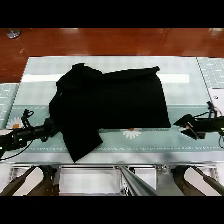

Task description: Fold the shirts.

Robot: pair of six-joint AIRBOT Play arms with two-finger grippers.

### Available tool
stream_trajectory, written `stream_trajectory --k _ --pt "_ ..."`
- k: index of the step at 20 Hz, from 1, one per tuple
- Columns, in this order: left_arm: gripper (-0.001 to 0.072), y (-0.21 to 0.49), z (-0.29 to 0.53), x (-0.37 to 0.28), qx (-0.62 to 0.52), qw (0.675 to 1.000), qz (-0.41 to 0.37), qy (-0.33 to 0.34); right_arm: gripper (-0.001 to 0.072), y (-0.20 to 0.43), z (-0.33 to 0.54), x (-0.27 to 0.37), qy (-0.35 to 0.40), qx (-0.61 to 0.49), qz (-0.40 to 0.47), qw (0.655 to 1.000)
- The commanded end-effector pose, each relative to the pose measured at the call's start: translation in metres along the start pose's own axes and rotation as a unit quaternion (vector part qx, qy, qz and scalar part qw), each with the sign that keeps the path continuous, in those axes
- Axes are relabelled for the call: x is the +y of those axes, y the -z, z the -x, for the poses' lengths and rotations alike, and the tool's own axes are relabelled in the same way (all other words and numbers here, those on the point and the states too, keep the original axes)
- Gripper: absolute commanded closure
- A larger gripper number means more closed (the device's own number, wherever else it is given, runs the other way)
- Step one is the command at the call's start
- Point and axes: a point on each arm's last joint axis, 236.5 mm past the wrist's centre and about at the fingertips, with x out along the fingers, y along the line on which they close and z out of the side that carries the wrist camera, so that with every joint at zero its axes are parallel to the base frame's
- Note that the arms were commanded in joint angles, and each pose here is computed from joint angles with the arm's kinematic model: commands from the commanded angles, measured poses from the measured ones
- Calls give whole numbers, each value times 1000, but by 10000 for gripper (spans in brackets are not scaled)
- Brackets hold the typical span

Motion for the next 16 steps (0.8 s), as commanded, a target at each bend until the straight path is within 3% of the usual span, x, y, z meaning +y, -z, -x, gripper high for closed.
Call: stream_trajectory --k 1,5,6,7,8,9,12,16 --pt "677 0 0 -4 0 1000 -3 7 81 0 -26 26 -18 22 13 1000" --pt "677 0 0 -5 1 1000 -18 9 82 -17 -45 66 -46 30 31 998" --pt "677 1 0 -5 1 1000 -18 9 112 -15 -50 76 -50 39 39 997" --pt "677 -1 1 -6 -1 1000 -18 11 248 -16 -53 87 -55 42 51 996" --pt "677 -5 3 -14 -5 1000 -18 21 513 -19 -51 98 -57 41 74 995" --pt "677 -16 8 -30 -18 998 -30 44 687 -24 -45 114 -64 35 116 991" --pt "677 -76 58 -132 -90 979 -81 166 688 -57 9 179 -94 -8 195 976" --pt "678 -116 175 -289 -193 913 -257 250 689 -105 166 284 -119 -165 310 929"
